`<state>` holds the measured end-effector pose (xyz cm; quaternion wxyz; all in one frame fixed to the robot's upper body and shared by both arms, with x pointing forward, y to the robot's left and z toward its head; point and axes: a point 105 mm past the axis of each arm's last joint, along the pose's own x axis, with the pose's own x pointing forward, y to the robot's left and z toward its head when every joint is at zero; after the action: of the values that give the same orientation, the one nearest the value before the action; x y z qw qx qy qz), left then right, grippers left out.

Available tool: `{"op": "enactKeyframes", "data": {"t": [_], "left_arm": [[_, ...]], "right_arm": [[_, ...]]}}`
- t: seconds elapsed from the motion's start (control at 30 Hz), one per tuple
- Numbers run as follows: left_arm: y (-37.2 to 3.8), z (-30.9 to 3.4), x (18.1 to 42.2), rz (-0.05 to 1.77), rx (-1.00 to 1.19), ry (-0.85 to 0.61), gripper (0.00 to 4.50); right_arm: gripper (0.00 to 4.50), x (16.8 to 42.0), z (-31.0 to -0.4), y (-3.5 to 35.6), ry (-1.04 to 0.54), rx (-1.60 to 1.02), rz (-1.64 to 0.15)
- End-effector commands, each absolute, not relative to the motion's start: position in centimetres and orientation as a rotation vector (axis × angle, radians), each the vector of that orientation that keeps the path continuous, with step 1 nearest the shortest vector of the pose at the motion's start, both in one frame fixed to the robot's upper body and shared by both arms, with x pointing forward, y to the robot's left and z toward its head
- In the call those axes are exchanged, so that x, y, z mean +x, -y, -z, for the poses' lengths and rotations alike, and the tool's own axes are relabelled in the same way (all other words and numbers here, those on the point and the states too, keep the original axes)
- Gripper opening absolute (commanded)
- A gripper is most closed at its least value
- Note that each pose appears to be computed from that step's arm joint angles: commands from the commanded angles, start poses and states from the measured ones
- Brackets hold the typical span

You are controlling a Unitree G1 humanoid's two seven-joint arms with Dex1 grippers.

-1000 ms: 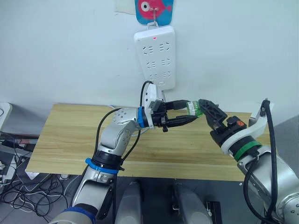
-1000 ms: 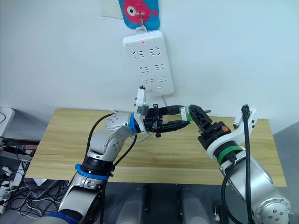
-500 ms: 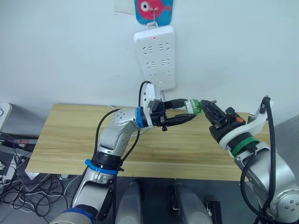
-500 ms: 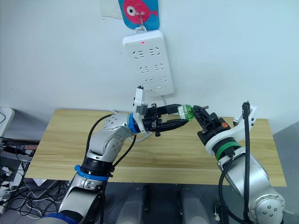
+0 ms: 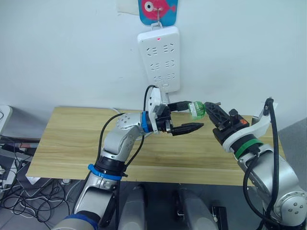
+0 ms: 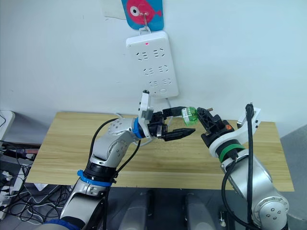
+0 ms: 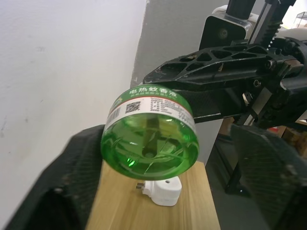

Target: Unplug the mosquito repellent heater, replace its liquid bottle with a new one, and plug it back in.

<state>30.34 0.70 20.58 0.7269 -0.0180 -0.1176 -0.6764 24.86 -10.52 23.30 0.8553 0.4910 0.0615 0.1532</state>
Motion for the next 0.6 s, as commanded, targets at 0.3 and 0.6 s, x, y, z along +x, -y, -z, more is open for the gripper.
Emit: {"op": "enactKeyframes", "data": {"t": [0.3, 0.6], "left_arm": [[-3.1, -22.2, 30.5, 1.481, 0.120, 0.328, 4.49], [-4.9, -19.6, 29.1, 1.570, 0.319, 0.349, 4.49]], "right_arm": [[0.89, 26.3, -22.2, 14.3, -0.057, 0.748, -0.247], [0.89, 28.0, -17.6, 17.0, -0.061, 0.200, -0.133]]}}
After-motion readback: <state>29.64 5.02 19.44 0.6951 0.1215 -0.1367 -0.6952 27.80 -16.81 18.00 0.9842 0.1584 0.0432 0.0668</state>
